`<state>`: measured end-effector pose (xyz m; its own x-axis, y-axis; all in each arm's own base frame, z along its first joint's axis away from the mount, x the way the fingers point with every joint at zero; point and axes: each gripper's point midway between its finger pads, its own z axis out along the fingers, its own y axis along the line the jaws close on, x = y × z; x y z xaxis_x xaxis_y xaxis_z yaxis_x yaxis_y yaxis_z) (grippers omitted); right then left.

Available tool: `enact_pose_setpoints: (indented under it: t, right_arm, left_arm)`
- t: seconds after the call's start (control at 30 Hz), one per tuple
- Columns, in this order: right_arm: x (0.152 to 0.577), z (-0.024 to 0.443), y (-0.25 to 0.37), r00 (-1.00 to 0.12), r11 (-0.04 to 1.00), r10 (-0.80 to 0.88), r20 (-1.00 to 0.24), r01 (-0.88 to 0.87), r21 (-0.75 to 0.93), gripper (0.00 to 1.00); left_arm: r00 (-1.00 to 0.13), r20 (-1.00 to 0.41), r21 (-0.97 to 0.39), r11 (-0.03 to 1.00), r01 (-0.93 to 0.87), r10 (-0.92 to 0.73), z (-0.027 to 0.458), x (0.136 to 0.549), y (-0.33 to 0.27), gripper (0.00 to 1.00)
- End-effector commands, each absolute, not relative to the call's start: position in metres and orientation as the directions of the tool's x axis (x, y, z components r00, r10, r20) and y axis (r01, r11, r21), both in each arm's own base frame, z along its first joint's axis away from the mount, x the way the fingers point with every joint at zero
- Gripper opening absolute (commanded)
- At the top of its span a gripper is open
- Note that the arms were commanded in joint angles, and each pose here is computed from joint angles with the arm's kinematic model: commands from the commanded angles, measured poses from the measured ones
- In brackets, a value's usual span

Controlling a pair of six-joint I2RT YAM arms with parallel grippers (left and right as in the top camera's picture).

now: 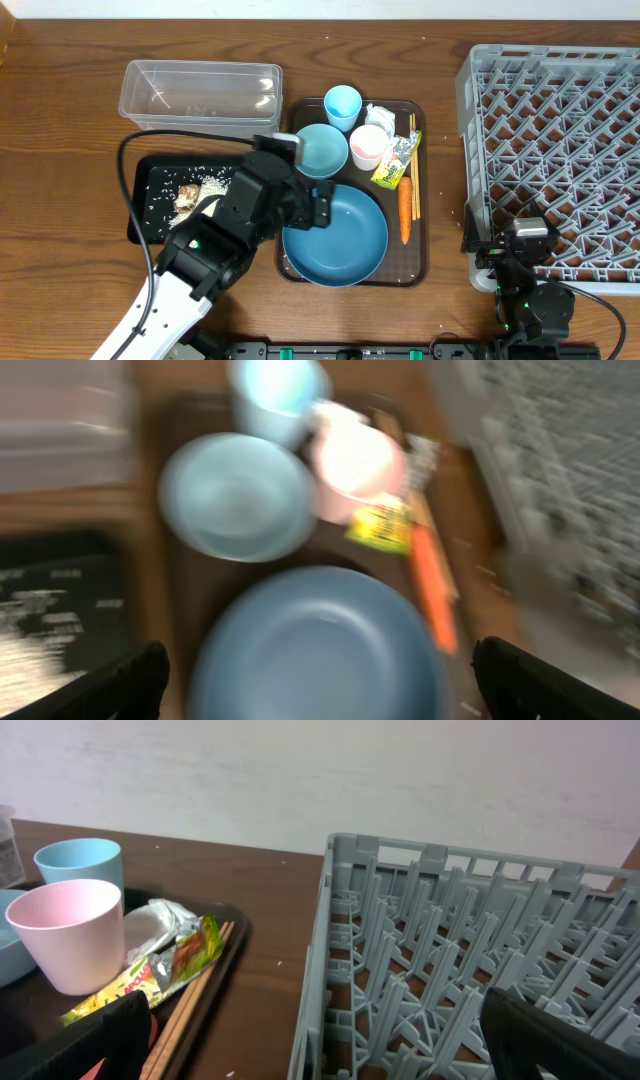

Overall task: Sort waste into correct bins and load items into the dishwasher rack
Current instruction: 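Lower the bowl onto the brown tray and open the left gripper, then move the left gripper right over the carrot on the brown tray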

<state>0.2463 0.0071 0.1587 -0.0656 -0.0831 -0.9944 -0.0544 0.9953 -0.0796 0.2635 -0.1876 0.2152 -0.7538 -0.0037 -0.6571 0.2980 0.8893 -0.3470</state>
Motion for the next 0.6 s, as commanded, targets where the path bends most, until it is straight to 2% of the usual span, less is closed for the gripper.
enact_pose_setpoints:
  t: [0.0, 0.3, 0.57]
  right_arm:
    - [0.246, 0.158, 0.004, -0.067, 0.997, -0.074, -0.995, -0.039, -0.071, 0.99]
    - [0.246, 0.158, 0.004, -0.067, 0.997, -0.074, -0.995, -0.039, -0.071, 0.99]
    - [0.246, 0.158, 0.004, -0.066, 0.997, -0.074, -0.995, -0.039, -0.071, 0.99]
  left_arm:
    - [-0.814, -0.578, -0.517, 0.746, 0.418, 0.056, 0.221, 0.238, -0.228, 0.98]
    - [-0.808, -0.565, -0.539, 0.668, 0.513, 0.165, 0.207, 0.224, -0.276, 0.98]
    - [-0.813, -0.527, -0.482, 0.7, 0.527, 0.249, 0.189, 0.208, -0.314, 0.98]
